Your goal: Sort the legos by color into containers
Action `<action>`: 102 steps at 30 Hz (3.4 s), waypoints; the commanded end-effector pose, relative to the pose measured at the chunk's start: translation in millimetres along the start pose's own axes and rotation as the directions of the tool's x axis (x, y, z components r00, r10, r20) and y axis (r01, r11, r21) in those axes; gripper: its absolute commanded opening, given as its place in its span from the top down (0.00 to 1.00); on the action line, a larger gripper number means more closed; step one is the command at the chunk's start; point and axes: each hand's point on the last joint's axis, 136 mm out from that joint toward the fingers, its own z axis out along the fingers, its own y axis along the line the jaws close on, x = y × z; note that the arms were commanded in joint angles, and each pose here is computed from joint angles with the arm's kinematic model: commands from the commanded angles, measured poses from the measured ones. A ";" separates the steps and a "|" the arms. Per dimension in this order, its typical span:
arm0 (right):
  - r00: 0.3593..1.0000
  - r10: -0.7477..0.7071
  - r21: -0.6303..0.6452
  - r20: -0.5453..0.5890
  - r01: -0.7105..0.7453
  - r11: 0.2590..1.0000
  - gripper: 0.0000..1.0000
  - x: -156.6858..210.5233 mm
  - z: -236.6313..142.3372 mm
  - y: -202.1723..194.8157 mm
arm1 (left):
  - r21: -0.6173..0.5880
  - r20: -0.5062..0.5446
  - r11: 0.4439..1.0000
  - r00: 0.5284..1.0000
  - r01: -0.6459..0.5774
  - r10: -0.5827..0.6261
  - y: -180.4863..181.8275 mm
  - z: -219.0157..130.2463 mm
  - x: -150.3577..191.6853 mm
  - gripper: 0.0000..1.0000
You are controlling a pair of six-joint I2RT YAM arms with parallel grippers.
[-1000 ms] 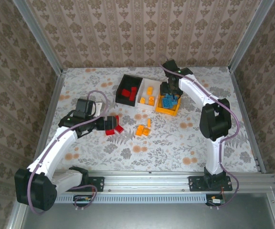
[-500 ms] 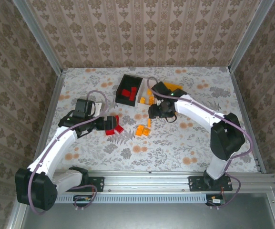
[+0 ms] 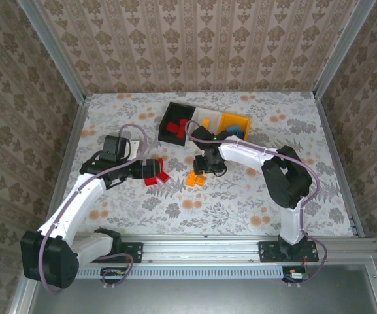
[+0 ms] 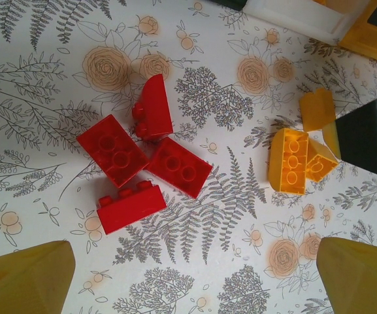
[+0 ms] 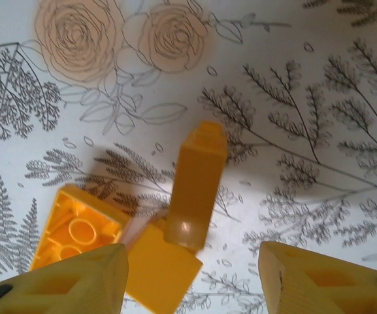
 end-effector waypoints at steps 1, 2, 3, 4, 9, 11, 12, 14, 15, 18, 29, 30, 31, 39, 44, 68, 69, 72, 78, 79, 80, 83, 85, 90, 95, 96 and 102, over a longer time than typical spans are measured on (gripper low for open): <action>1.000 0.008 -0.004 0.012 -0.008 1.000 0.46 -10.1 1.6 5.3 | 0.003 0.003 1.000 1.000 0.001 -0.001 1.0 -1.8 2.0 0.03; 1.000 0.006 0.001 0.010 -0.006 1.000 0.46 -10.6 3.5 5.0 | 0.003 0.002 1.000 1.000 0.003 -0.003 1.4 -1.7 2.3 0.03; 1.000 0.005 0.009 0.005 -0.005 1.000 0.47 -10.4 5.8 4.1 | 0.003 0.003 1.000 1.000 0.002 -0.002 1.3 -1.7 2.1 0.03; 1.000 0.003 0.016 0.004 -0.003 1.000 0.48 -11.0 7.3 3.1 | 0.003 0.004 1.000 1.000 0.002 -0.002 1.5 -1.9 1.8 0.03; 1.000 0.003 0.039 -0.006 -0.002 0.999 0.57 -11.7 14.3 0.4 | 0.004 0.003 1.000 1.000 0.001 -0.001 1.1 -2.1 2.1 0.03; 1.000 0.003 0.048 -0.004 -0.002 0.999 0.60 -12.4 14.7 -1.2 | 0.006 0.003 1.000 1.000 0.000 0.000 0.8 -2.2 2.2 0.03; 1.000 0.002 0.053 -0.003 -0.002 0.999 0.61 -12.5 15.0 -2.1 | 0.006 0.005 1.000 1.000 -0.001 0.001 0.7 -2.4 1.8 0.03; 1.000 0.003 0.055 0.000 -0.003 0.999 0.68 -12.9 13.4 -2.3 | 0.006 0.006 1.000 1.000 0.000 0.000 0.6 -2.7 1.7 0.03; 1.000 0.004 0.056 -0.001 -0.004 0.998 0.71 -12.5 12.7 -2.7 | 0.005 0.006 1.000 1.000 0.000 0.000 1.0 -2.5 2.1 0.03; 1.000 0.005 0.054 0.019 -0.006 0.999 0.76 -14.9 4.0 -2.8 | 0.006 0.006 1.000 1.000 0.000 0.000 0.5 -2.6 2.1 0.03; 0.980 -0.027 0.016 0.199 0.025 1.000 0.80 -49.3 -91.0 7.8 | 0.013 0.015 1.000 1.000 -0.003 0.003 -1.1 -4.3 0.6 0.02; 0.974 -0.033 0.014 0.222 0.031 0.999 0.80 -54.9 -102.2 9.1 | 0.015 0.015 1.000 1.000 -0.003 0.002 -1.4 -4.4 0.5 0.02; 0.968 -0.040 0.017 0.249 0.037 0.999 0.80 -62.9 -114.6 9.4 | 0.016 0.016 1.000 1.000 -0.003 0.003 -1.7 -4.5 0.4 0.02; 0.930 -0.048 0.058 0.365 0.029 0.998 0.80 -140.2 -159.2 -9.1 | 0.037 0.002 0.999 1.000 0.017 -0.017 -5.2 -6.3 4.5 0.02; 0.935 -0.003 0.049 0.354 -0.015 0.999 0.81 -181.9 -130.8 -26.3 | 0.059 -0.039 0.997 0.998 0.042 -0.040 -7.1 -2.8 16.8 0.00; 0.962 0.047 -0.064 0.268 -0.031 0.997 0.59 -199.1 -70.5 -13.5 | 0.043 -0.088 0.999 0.996 0.006 -0.003 -16.1 14.5 30.9 0.00; 0.961 0.046 -0.069 0.272 -0.029 0.997 0.58 -197.3 -77.4 -11.6 | 0.048 -0.076 0.999 0.997 0.005 -0.001 -16.5 16.2 31.0 0.00; 0.962 0.034 -0.099 0.271 -0.007 0.995 0.54 -183.6 -97.9 1.1 | 0.061 -0.060 0.998 0.998 0.015 -0.011 -16.5 24.2 29.8 0.00; 0.958 0.049 -0.164 0.284 -0.001 0.986 0.47 -144.7 -124.2 7.9 | 0.052 -0.087 0.997 0.994 -0.060 0.065 -27.8 30.5 16.7 0.00; 0.959 0.054 -0.177 0.278 -0.004 0.984 0.47 -137.4 -125.6 7.1 | 0.055 -0.077 0.996 0.994 -0.072 0.076 -29.6 31.6 12.8 0.00; 0.961 0.059 -0.184 0.270 -0.008 0.983 0.47 -130.0 -126.2 5.6 | 0.066 -0.076 0.994 0.993 -0.087 0.092 -34.2 33.7 12.5 0.00; 0.964 0.062 -0.183 0.259 -0.014 0.983 0.46 -107.3 -128.4 -3.4 | 0.083 -0.098 0.990 0.987 -0.117 0.125 -44.8 42.1 14.2 0.00; 0.961 0.067 -0.182 0.267 -0.018 0.983 0.45 -92.0 -133.8 -10.7 | 0.073 -0.116 0.988 0.982 -0.138 0.146 -48.3 46.3 15.0 0.00; 0.966 0.069 -0.162 0.250 -0.029 0.986 0.45 -53.4 -133.3 -29.2 | 0.043 -0.143 0.980 0.970 -0.193 0.198 -53.9 51.7 19.2 0.00; 0.968 0.074 -0.127 0.241 -0.044 0.991 0.44 -23.1 -129.3 -47.9 | 0.043 -0.168 0.976 0.961 -0.214 0.218 -61.5 60.8 21.6 0.00; 0.967 0.082 -0.130 0.241 -0.052 0.990 0.44 -17.4 -128.0 -50.4 | 0.040 -0.175 0.974 0.958 -0.224 0.228 -63.6 62.9 21.3 0.01; 0.971 0.118 -0.157 0.210 -0.086 0.984 0.44 8.2 -109.1 -56.7 | 0.006 -0.230 0.964 0.938 -0.266 0.260 -66.6 77.9 26.0 0.04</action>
